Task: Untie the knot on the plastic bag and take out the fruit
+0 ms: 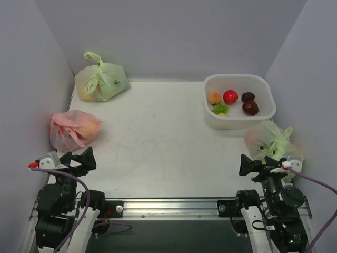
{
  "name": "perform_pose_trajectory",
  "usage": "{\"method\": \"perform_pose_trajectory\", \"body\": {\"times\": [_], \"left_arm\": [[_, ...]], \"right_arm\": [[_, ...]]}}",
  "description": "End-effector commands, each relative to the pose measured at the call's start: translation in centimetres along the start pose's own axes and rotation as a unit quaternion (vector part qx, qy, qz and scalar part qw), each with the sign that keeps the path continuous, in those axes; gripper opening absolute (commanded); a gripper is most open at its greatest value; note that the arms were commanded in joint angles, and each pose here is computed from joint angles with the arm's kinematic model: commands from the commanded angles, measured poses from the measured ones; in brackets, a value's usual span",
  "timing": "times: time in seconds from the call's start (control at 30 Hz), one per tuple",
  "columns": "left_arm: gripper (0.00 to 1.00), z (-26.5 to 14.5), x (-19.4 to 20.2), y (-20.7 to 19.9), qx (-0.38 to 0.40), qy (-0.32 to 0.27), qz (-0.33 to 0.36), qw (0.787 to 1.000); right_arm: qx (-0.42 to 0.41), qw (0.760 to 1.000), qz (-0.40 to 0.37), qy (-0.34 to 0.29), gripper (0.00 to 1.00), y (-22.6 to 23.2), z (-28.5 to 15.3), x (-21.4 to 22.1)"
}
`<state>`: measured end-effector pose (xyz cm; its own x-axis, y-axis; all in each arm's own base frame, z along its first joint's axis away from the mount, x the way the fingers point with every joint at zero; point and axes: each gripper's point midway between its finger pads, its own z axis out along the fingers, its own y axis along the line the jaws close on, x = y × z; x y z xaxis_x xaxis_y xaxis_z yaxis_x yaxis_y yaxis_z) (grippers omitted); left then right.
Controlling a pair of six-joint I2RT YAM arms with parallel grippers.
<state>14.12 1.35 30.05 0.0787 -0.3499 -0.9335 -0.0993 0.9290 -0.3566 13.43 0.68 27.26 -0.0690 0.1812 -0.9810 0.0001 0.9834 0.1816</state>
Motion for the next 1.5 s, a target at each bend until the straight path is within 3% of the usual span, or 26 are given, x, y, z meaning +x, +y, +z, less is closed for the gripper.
{"method": "perform_pose_trajectory", "body": {"times": [0.0,0.27,0.53,0.63,0.8,1.0,1.17,1.47], "left_arm": [[0.97,-0.4,-1.9,-0.6,0.022,-0.055,-0.012,0.998],[0.97,1.5,1.1,-0.7,0.02,-0.021,-0.021,0.999],[0.97,3.0,4.3,-1.9,0.048,0.029,-0.034,0.998],[0.97,3.4,5.1,-2.1,0.047,0.051,-0.041,0.997],[0.97,3.4,5.6,-2.2,0.052,0.053,-0.035,0.997],[0.96,3.3,5.5,-2.6,0.068,0.044,-0.034,0.996],[0.95,3.0,5.1,-2.7,0.076,0.033,-0.036,0.996],[0.94,2.8,4.8,-2.8,0.083,0.02,-0.041,0.995]], "right_arm": [[-0.004,0.998,-0.01,-0.063,1.0,-0.2,-1.7,-1.6],[0.084,0.995,0.036,-0.038,1.0,-2.7,-0.2,-1.3],[0.186,0.98,0.068,0.031,1.0,-4.9,2.9,-1.1],[0.272,0.959,0.061,0.058,1.0,-7.2,3.5,-1.5],[0.424,0.902,0.035,0.078,1.0,-11.2,4.1,-2.1],[0.527,0.841,0.028,0.121,1.0,-14.6,6.0,-1.1],[0.56,0.799,0.162,0.146,1.0,-17.4,7.4,2.2],[0.629,0.718,0.254,0.158,1.0,-21.9,7.7,9.9]]}}
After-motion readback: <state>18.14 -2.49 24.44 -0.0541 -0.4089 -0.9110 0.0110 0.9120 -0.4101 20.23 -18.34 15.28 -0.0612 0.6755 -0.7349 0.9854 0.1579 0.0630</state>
